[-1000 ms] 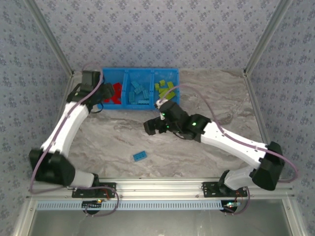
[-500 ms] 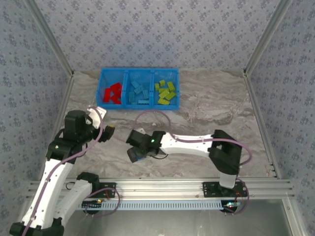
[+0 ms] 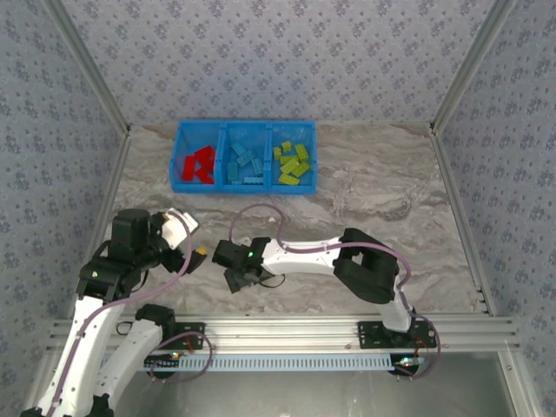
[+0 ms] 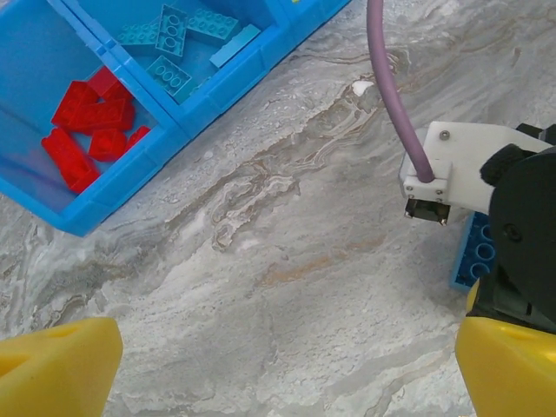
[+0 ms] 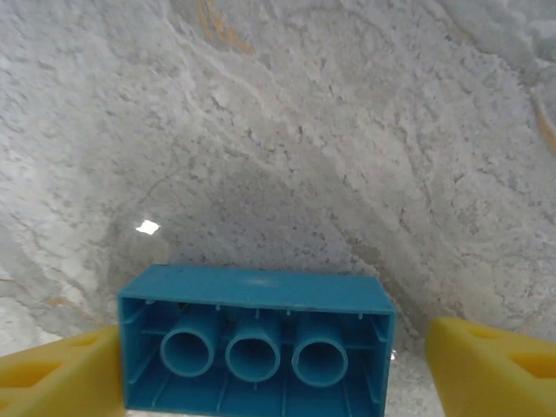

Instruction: Sort the legos into containers by color

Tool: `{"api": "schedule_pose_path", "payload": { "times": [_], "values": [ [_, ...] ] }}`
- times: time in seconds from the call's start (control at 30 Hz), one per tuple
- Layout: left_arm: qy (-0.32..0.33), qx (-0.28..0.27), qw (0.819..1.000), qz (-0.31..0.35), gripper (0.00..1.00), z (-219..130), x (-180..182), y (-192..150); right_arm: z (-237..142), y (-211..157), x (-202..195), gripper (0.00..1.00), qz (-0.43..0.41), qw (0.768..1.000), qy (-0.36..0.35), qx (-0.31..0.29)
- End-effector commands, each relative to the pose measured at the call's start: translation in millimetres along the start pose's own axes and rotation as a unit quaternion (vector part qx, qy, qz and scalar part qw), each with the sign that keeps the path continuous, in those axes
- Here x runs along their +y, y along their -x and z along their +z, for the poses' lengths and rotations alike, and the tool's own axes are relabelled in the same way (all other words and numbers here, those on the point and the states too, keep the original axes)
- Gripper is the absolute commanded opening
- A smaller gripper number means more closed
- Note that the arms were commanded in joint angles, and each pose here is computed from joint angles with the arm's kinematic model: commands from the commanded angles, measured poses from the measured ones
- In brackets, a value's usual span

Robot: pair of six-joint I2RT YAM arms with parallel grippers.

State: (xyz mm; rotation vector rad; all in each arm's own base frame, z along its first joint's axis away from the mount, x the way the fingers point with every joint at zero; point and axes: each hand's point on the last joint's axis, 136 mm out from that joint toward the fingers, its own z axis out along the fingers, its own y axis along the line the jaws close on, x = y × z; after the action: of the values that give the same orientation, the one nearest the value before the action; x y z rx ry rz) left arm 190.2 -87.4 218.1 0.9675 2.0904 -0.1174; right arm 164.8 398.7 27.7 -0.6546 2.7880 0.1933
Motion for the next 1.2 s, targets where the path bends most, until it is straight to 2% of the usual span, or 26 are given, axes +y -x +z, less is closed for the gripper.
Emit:
{"api": "schedule_pose_path", "payload": {
  "times": [0.0, 0.17, 0.23, 0.4, 0.57, 0.63, 0.7, 0.8, 0.93, 1.07, 1.17],
  "values": [
    [-0.020, -0.001, 1.000, 0.018, 0.99, -0.3, -9.4, -3.4, -0.6, 1.1, -5.2, 0.78, 0.016, 1.000, -0.012, 0.008],
    [-0.035, -0.016, 0.999, 0.030, 0.99, -2.1, -15.9, 0.6, -15.9, 8.9, -15.6, 0.57, 0.027, 0.999, -0.019, -0.016],
    [-0.059, -0.042, 0.997, 0.042, 0.99, -4.4, -25.2, 7.9, -28.1, 14.5, -26.4, 0.54, 0.040, 0.998, -0.023, -0.031],
    [-0.138, -0.138, 0.978, 0.066, 0.99, -11.5, -56.3, 32.0, -83.2, 51.7, -62.8, 0.52, 0.060, 0.992, -0.016, -0.109],
    [-0.220, -0.248, 0.943, 0.034, 0.99, -21.4, -74.6, 71.7, -133.7, 109.3, -99.7, 0.52, 0.032, 0.980, -0.012, -0.196],
    [-0.212, -0.268, 0.940, -0.004, 0.99, -13.3, -65.7, 82.6, -146.0, 140.7, -109.2, 0.53, 0.016, 0.973, -0.015, -0.230],
    [-0.167, -0.262, 0.949, -0.057, 0.99, 8.0, -44.3, 83.0, -150.6, 171.9, -116.2, 0.55, -0.004, 0.967, -0.024, -0.255],
    [-0.095, -0.233, 0.960, -0.127, 0.99, 42.1, -12.7, 69.9, -142.3, 220.5, -130.4, 0.55, -0.019, 0.960, -0.037, -0.277],
    [-0.074, -0.184, 0.971, -0.134, 0.99, 53.2, -2.8, 56.1, -110.2, 274.2, -146.7, 0.55, -0.017, 0.960, -0.056, -0.273],
    [-0.063, -0.189, 0.969, -0.145, 0.99, 55.0, -0.9, 51.5, -75.2, 315.8, -150.1, 0.58, -0.038, 0.955, -0.086, -0.282],
    [-0.062, -0.192, 0.969, -0.144, 0.99, 56.2, -0.9, 51.3, -60.6, 337.7, -149.7, 0.66, -0.051, 0.954, -0.095, -0.281]
  ]
}}
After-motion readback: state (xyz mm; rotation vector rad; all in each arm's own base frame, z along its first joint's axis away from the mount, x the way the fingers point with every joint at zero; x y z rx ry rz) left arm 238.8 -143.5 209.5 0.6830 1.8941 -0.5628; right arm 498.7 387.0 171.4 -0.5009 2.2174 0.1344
